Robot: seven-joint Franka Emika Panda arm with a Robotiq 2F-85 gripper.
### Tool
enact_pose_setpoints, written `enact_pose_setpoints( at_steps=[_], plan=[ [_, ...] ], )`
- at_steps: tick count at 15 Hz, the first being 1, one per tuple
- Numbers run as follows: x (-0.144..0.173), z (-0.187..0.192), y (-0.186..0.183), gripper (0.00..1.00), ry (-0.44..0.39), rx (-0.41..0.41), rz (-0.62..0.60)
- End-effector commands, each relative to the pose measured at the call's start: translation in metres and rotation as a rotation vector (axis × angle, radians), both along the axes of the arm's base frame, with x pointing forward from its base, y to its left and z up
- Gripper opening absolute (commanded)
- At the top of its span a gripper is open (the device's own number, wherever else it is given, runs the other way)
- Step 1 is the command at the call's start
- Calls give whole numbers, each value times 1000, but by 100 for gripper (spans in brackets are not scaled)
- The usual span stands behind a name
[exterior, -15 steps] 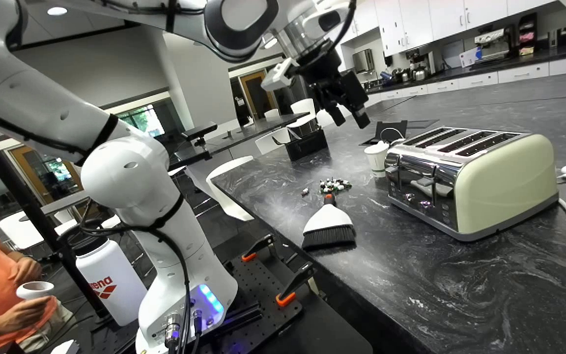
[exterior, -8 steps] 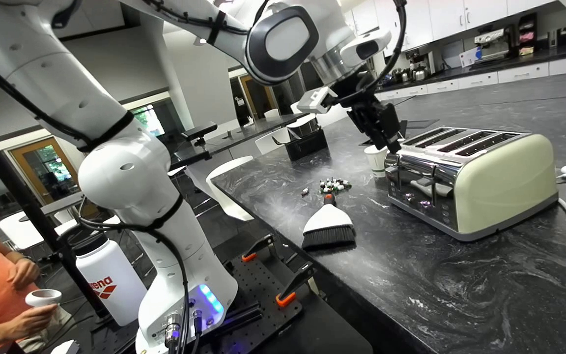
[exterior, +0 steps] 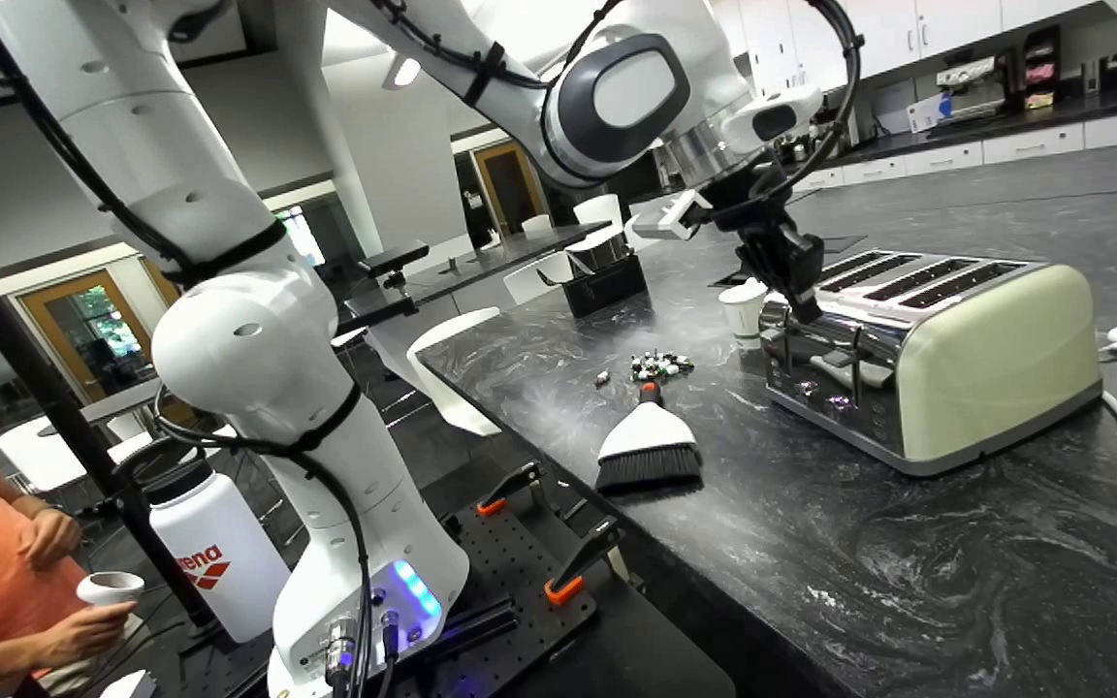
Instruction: Push the toaster lever down
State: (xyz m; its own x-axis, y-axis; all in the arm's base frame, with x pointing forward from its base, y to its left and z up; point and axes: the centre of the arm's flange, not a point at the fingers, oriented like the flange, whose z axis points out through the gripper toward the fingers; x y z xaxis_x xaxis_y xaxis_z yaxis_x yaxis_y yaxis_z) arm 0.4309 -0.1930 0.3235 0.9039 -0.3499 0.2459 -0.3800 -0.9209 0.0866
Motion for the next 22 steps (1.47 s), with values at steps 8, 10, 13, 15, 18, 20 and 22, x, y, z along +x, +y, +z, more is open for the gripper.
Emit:
enact_pose_setpoints(
  at_steps=[8,10,13,15,18,20,22],
  plan=[
    [32,-29,-4,0,36,24,-12],
    [32,-33,0,0,39,37,-16],
    [31,-39,4,0,29,58,2],
    [32,-42,7,0,17,58,19],
    [37,-45,9,0,-2,44,49],
    [38,-50,10,0,-4,38,53],
    [38,-55,10,0,-3,34,61]
  ],
)
